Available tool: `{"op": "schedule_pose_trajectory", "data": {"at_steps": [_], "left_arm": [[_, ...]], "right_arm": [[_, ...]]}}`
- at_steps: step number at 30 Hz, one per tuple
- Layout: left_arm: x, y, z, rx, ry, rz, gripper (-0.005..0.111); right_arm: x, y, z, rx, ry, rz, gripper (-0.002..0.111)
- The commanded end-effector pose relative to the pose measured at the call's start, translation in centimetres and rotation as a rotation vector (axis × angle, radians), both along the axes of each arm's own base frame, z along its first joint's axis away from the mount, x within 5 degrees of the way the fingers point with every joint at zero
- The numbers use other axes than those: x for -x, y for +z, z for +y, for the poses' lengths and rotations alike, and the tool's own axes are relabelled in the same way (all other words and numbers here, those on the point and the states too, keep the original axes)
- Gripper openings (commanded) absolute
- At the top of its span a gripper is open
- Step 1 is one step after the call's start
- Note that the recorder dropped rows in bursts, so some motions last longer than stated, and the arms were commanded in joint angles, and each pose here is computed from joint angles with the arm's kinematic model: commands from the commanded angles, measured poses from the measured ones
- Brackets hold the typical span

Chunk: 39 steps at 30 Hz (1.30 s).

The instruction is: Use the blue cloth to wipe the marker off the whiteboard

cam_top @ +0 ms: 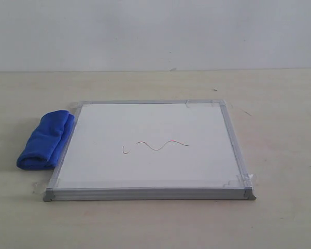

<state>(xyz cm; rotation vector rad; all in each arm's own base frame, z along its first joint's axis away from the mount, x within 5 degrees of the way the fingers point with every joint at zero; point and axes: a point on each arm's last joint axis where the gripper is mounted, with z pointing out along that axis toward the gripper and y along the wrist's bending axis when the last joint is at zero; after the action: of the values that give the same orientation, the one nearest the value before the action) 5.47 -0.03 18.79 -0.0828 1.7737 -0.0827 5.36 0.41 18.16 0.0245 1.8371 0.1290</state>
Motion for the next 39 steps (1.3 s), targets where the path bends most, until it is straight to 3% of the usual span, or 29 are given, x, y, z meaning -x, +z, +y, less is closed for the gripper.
{"op": "schedule_pose_trajectory", "data": {"at_steps": [1,5,10,15,19,22,28,32,34,39], "left_arm": [[-0.1,0.3,-0.1,0.032,-0.002,-0.045,0.004],[-0.2,1.6,-0.1,0.093,0.000,-0.186,0.004],[-0.1,2.6,-0.1,0.207,0.010,-0.216,0.004],[0.1,3.9,-0.1,0.233,-0.007,-0.362,0.004],[0.4,5.4,-0.1,0.432,-0.041,-0.521,0.004],[0.6,5.8,-0.1,0.477,-0.056,-0.562,0.004],[1.0,7.2,-0.1,0.509,-0.069,-0.591,0.004],[0.9,10.0,-0.3,0.447,-0.077,-0.581,0.004],[0.4,12.0,-0.3,0.454,-0.066,-0.529,0.004],[-3.1,15.8,0.0,0.323,0.016,-0.332,0.004]], "right_arm": [[0.0,0.1,0.0,0.002,-0.003,-0.011,0.000],[0.0,0.1,0.0,0.002,-0.003,-0.011,0.000],[0.0,0.1,0.0,0.002,-0.003,-0.011,0.000],[0.0,0.1,0.0,0.002,-0.003,-0.011,0.000],[0.0,0.1,0.0,0.002,-0.003,-0.011,0.000],[0.0,0.1,0.0,0.002,-0.003,-0.011,0.000],[0.0,0.1,0.0,0.002,-0.003,-0.011,0.000],[0.0,0.1,0.0,0.002,-0.003,-0.011,0.000],[0.0,0.1,0.0,0.002,-0.003,-0.011,0.000],[0.0,0.1,0.0,0.002,-0.003,-0.011,0.000]]}}
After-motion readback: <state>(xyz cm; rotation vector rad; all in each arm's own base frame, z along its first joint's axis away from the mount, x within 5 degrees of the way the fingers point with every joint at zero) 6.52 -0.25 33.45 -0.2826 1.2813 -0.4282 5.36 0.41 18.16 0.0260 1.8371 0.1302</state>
